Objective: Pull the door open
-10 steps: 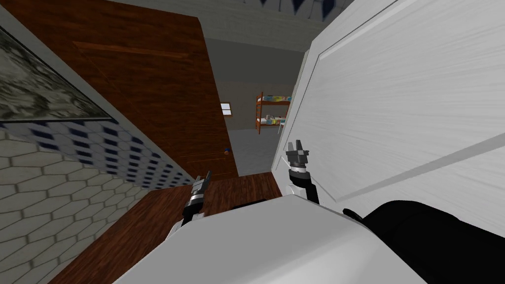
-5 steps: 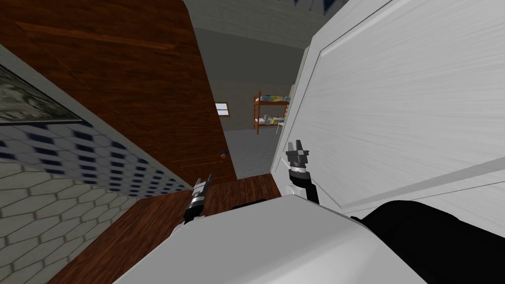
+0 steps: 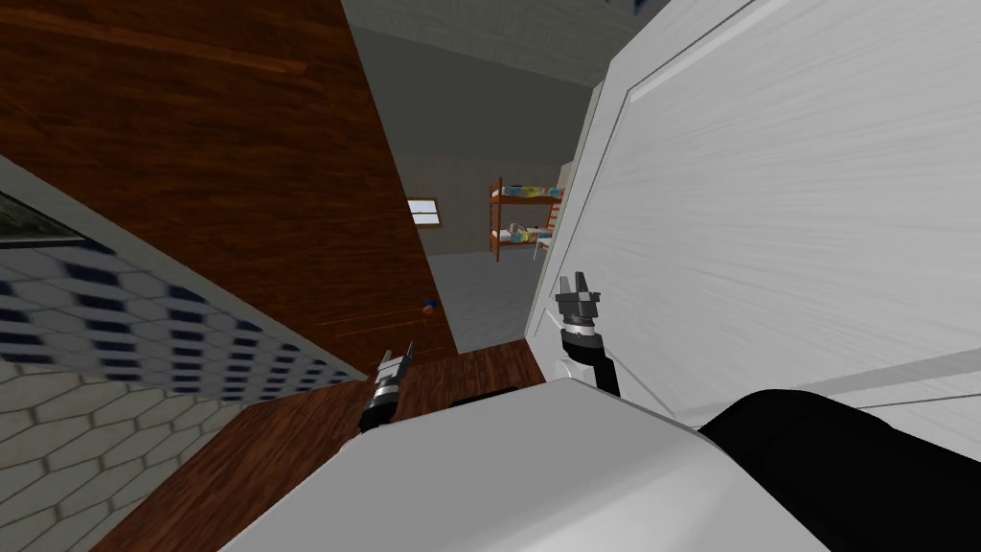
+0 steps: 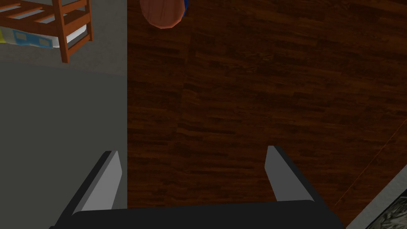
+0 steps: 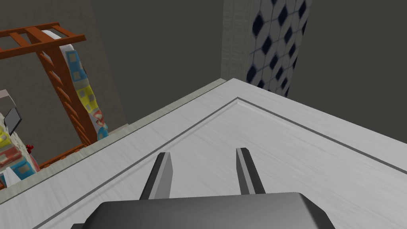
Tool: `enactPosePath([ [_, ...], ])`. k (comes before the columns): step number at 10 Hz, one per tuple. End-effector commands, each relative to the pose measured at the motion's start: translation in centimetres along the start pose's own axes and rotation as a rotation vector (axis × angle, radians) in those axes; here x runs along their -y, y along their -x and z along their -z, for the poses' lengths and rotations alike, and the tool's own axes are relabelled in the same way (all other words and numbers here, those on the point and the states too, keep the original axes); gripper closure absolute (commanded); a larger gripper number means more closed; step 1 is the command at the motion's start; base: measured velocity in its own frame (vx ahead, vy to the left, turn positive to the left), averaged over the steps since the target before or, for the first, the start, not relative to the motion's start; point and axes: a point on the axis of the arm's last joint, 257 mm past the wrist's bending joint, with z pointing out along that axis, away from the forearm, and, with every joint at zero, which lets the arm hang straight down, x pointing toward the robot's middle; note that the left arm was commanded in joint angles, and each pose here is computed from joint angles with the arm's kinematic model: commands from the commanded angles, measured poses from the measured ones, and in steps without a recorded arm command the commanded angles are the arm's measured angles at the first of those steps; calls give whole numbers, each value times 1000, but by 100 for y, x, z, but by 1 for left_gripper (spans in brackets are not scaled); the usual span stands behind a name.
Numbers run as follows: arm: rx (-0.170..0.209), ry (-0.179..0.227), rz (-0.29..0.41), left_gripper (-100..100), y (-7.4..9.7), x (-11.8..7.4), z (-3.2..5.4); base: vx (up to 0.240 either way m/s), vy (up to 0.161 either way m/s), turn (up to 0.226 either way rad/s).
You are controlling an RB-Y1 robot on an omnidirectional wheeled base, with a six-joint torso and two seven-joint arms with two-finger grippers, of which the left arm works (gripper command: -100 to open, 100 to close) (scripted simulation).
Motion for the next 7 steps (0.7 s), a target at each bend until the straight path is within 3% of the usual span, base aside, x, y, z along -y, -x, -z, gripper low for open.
enactPosePath([
  [1, -13, 2, -27, -100, -75, -10, 34, 90, -8, -52],
  [7, -70, 4, -129, -100, -381, -41, 163, 110, 1, -66],
])
